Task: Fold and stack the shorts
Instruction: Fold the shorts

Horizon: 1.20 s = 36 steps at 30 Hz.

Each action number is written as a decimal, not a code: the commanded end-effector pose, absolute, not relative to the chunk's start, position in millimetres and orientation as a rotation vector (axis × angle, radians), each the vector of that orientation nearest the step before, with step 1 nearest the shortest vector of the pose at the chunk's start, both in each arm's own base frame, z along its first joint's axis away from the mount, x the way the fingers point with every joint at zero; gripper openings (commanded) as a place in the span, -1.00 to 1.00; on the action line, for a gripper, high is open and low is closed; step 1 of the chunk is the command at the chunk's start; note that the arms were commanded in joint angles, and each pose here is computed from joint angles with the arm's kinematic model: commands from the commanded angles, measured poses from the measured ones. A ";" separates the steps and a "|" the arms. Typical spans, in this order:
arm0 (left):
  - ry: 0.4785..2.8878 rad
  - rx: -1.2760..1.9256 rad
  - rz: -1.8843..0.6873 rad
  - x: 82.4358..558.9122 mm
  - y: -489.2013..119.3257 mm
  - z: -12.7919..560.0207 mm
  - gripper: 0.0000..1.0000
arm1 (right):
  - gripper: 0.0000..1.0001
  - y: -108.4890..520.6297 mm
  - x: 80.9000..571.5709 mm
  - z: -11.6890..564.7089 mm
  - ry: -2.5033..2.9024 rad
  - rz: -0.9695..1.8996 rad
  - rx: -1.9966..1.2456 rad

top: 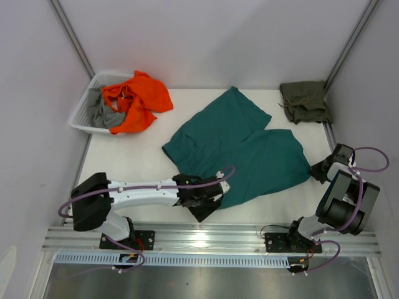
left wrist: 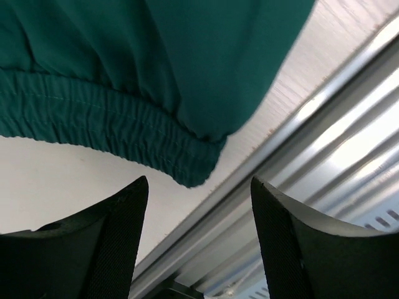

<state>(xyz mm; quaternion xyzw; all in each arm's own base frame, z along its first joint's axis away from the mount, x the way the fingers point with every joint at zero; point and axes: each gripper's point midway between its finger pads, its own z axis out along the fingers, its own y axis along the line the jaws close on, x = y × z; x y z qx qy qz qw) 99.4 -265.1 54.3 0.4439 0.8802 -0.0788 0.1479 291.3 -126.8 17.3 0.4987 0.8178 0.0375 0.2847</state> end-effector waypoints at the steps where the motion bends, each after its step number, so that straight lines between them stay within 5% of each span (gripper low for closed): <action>1: 2.431 1.244 -0.129 126.0 -278.1 57.4 0.38 | -1.00 -118.6 286.1 6.3 2.246 0.119 1.358; 13: 2.459 1.318 -0.165 116.1 -291.2 34.1 -0.18 | -1.00 -123.8 289.7 13.3 2.244 0.110 1.378; 19: 2.490 1.374 -0.134 100.8 -286.7 20.7 -0.99 | -1.00 -134.4 276.1 22.1 2.275 0.021 1.459; 36: 2.447 1.643 -0.612 27.4 -337.3 111.0 -0.99 | -1.00 -195.4 235.5 121.9 2.143 -0.371 1.555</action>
